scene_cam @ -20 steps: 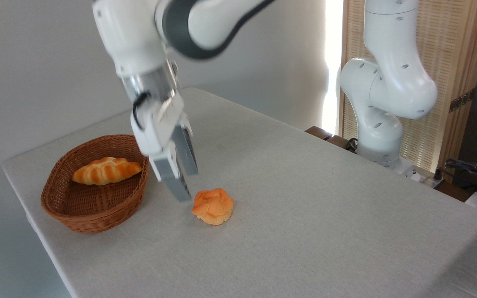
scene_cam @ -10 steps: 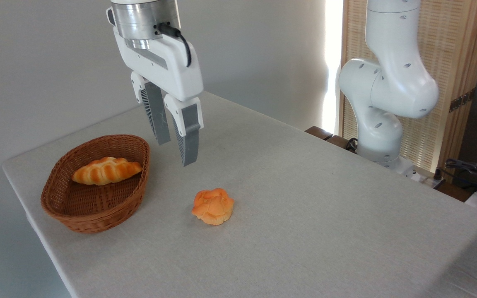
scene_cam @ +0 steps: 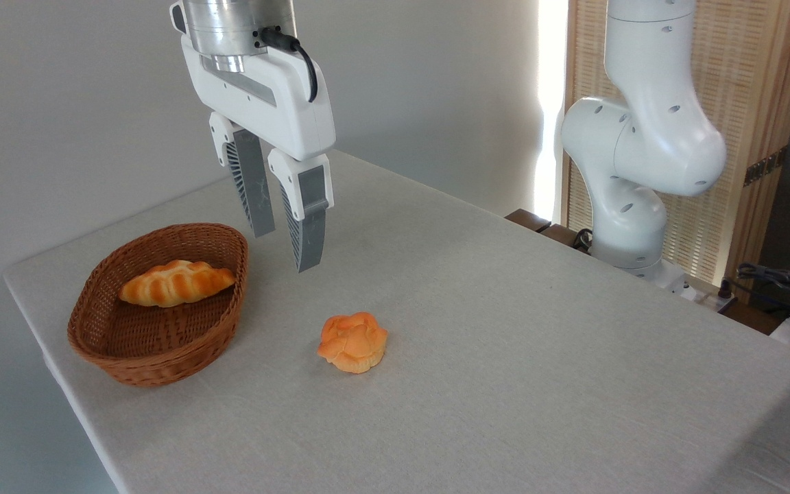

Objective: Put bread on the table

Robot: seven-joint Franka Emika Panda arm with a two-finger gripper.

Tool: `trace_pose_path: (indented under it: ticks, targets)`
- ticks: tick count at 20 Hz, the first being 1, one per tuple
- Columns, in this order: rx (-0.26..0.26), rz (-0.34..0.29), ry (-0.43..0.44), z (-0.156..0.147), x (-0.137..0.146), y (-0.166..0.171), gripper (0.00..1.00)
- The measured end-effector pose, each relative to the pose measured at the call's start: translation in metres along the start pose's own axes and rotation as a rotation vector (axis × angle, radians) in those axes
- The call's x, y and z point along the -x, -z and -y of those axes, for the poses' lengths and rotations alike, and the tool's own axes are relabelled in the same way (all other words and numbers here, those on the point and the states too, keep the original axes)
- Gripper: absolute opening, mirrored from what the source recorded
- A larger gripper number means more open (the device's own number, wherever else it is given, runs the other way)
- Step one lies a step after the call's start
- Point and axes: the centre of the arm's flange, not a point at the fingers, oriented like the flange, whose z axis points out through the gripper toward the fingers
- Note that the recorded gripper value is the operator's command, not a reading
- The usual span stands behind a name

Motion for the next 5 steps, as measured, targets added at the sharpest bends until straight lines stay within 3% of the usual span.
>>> trace_pose_path:
  ticks: [5]
  targets:
    - [0.0, 0.0, 0.002, 0.0009, 0.0008, 0.0001, 1.0]
